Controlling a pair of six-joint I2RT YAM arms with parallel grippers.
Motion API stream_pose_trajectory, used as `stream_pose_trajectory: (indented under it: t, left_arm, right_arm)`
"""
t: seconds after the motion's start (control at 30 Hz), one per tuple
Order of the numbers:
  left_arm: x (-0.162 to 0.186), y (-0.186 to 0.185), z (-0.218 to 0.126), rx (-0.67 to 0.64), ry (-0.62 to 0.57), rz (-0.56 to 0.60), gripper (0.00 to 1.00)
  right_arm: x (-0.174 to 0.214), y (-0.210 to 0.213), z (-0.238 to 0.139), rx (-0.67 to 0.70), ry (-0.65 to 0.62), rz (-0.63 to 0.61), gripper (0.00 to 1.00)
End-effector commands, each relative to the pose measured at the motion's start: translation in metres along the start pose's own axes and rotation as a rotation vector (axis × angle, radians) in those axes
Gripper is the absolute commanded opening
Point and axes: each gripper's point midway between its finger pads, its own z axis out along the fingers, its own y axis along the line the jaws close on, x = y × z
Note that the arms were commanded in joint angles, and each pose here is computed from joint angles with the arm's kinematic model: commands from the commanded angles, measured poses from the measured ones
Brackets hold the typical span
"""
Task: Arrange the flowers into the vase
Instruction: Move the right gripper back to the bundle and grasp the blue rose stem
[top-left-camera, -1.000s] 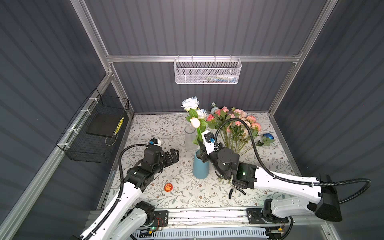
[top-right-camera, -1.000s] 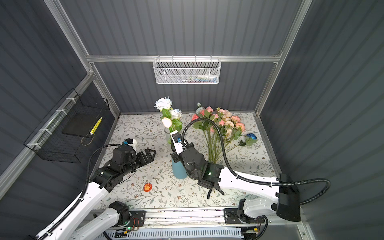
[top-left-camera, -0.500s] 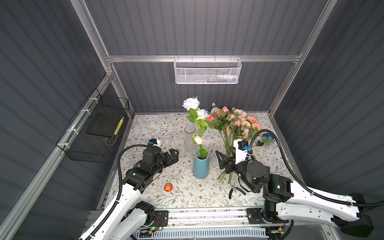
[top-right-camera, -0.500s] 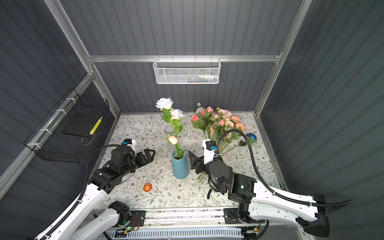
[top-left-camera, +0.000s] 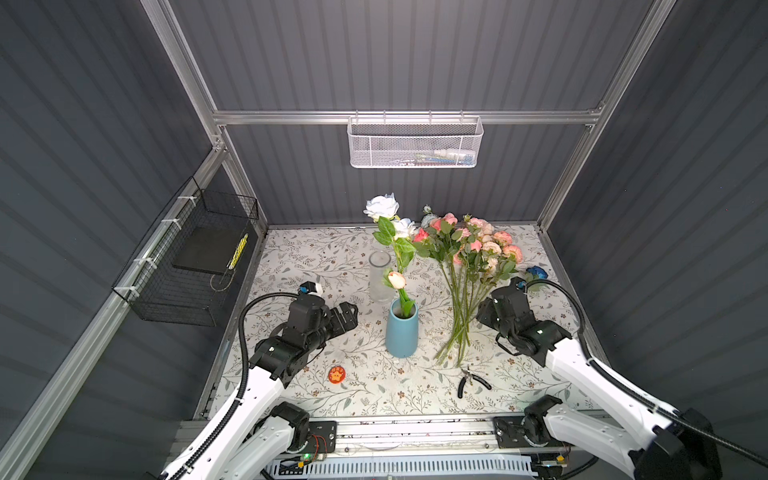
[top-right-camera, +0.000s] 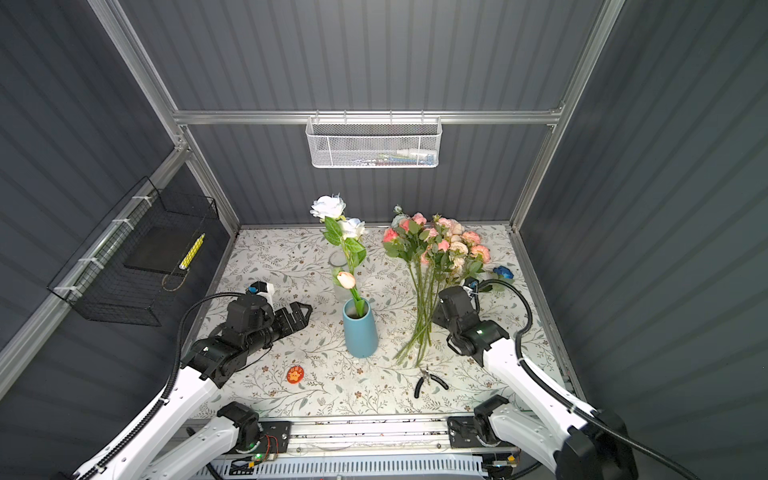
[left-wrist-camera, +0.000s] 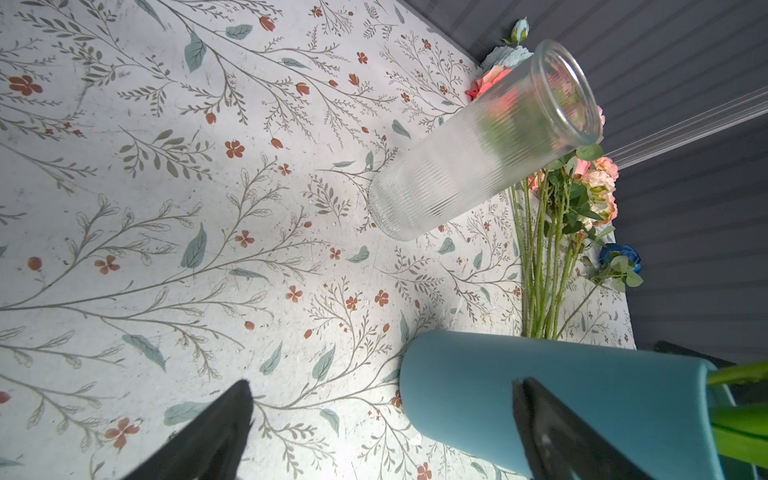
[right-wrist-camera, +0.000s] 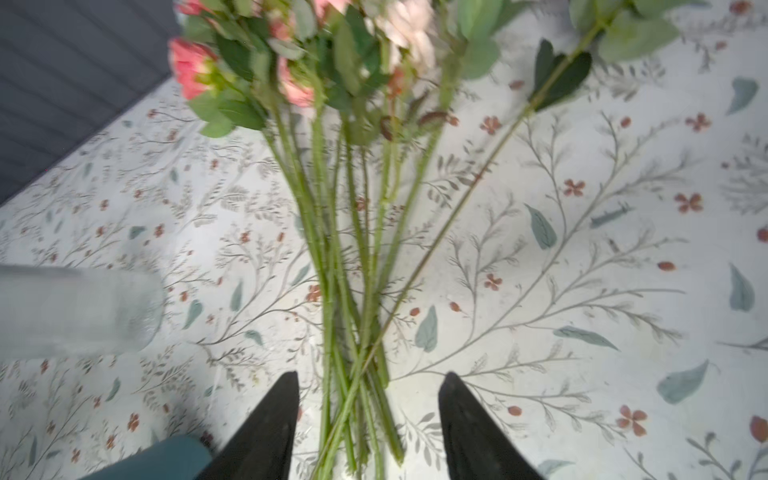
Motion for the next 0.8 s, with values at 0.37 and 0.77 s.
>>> stream_pose_trajectory:
  t: [0.37, 0.77]
  left_arm:
    - [0.007, 0.001, 0.004, 0.013, 0.017, 0.001, 1.00]
    - [0.007, 0.002, 0.007, 0.003, 0.020, 0.003, 1.00]
  right_arm:
    - [-0.015, -0.031, 0.081, 0.087, 0.110, 0.251, 0.51]
    - [-0.018, -0.042, 0.115, 0.138, 0.156, 0.284, 0.42]
